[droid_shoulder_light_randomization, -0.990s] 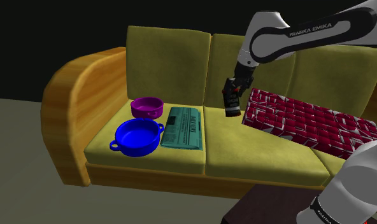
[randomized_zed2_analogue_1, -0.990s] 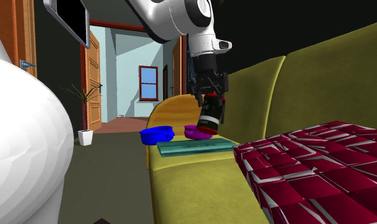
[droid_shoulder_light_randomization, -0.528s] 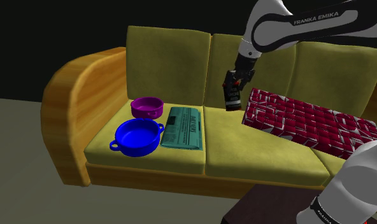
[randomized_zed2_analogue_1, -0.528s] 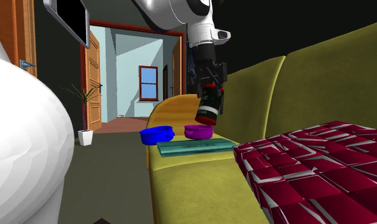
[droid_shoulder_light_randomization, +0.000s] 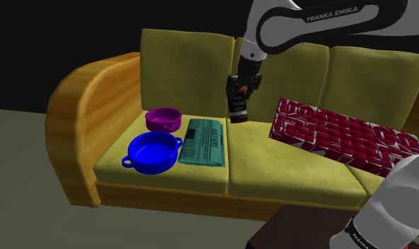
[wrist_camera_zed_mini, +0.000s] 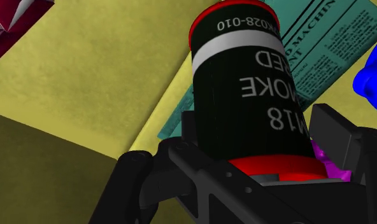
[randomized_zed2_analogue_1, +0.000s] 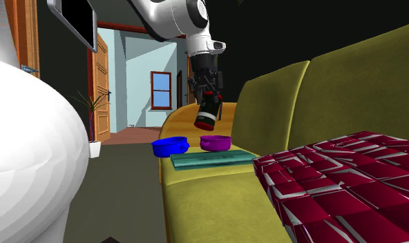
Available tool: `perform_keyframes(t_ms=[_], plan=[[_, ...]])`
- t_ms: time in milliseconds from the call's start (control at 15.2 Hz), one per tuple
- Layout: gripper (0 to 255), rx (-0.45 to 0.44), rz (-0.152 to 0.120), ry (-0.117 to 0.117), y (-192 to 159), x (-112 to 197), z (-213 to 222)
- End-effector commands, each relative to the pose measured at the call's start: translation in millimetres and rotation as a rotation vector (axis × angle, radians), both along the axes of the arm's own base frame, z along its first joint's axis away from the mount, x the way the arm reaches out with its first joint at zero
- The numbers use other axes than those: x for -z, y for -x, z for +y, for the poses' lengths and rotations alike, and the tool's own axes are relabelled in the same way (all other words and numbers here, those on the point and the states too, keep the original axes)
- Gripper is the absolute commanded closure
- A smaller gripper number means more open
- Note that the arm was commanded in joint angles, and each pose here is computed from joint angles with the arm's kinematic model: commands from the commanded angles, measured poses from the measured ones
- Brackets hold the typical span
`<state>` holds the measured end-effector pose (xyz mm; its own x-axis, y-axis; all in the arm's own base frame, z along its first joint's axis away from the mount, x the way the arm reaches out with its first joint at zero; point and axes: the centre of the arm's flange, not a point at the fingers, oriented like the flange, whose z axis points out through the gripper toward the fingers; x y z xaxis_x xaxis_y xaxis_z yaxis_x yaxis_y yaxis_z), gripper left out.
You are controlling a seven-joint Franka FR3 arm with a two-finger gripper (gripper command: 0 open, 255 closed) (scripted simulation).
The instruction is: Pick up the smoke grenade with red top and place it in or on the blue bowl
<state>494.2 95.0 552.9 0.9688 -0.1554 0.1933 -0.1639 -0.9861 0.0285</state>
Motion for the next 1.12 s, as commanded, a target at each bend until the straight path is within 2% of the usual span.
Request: perform_keyframes(t_ms=[0,1056], plan=[[255,0.001,-0.001,-0.001,-7,1,27],[255,0.001,-0.001,-0.001,-78,-11,225]])
